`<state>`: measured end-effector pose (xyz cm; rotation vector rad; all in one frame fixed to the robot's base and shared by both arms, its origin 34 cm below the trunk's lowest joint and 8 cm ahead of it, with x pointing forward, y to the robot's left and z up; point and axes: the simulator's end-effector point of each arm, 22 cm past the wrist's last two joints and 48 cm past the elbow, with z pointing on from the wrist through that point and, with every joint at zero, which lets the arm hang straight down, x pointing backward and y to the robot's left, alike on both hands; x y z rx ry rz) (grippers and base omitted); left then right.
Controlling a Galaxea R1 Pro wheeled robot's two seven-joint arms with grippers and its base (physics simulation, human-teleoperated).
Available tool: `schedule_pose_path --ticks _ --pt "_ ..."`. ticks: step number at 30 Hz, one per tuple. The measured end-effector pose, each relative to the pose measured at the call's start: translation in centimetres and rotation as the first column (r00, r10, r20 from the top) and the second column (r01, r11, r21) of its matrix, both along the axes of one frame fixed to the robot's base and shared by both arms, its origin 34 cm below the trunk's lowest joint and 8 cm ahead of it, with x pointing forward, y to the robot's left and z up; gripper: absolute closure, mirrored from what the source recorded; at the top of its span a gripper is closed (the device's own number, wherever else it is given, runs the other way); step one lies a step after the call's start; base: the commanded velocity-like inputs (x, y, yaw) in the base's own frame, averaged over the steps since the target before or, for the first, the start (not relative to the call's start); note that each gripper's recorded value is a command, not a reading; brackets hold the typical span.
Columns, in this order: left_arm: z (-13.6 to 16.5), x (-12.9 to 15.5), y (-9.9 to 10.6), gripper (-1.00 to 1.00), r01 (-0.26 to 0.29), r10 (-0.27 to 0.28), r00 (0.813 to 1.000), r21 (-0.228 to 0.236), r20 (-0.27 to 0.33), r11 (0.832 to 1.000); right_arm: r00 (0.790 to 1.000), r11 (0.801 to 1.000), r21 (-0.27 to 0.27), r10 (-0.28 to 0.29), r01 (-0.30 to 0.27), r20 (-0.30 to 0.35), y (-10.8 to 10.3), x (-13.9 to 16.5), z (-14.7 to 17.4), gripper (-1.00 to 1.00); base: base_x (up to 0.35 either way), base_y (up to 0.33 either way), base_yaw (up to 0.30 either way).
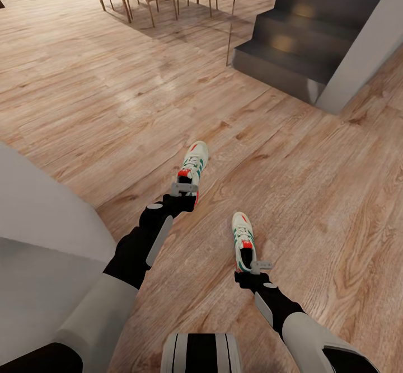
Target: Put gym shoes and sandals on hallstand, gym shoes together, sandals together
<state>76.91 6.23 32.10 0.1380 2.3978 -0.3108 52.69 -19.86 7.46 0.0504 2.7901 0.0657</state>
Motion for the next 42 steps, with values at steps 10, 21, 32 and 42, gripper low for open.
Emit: schedule_pose_path --ticks 10,21,32,42 --pt "0.00 0.00 0.00 1.00 0.001 -0.001 1.000 0.001 0.000 1.000 1.000 1.000 0.000 0.000 0.000 0.000 0.00 0.00 0.00 -1.00 0.000 0.000 0.000" --pt "0.00 0.00 -0.01 1.00 0.001 -0.001 1.000 0.001 0.001 1.000 1.000 1.000 0.001 -0.001 0.001 0.000 0.01 0.00 0.00 -1.00 0.050 0.000 0.000" --pt "-0.03 -0.04 -0.02 1.00 0.001 -0.001 1.000 0.001 0.000 1.000 1.000 1.000 0.002 -0.007 0.007 0.000 -0.03 0.00 0.00 -1.00 0.003 0.000 0.000" --pt "-0.01 -0.03 -0.02 1.00 0.001 -0.001 1.000 0.001 0.000 1.000 1.000 1.000 0.002 -0.009 0.009 0.000 -0.06 0.01 0.00 -1.00 0.043 0.000 0.000"
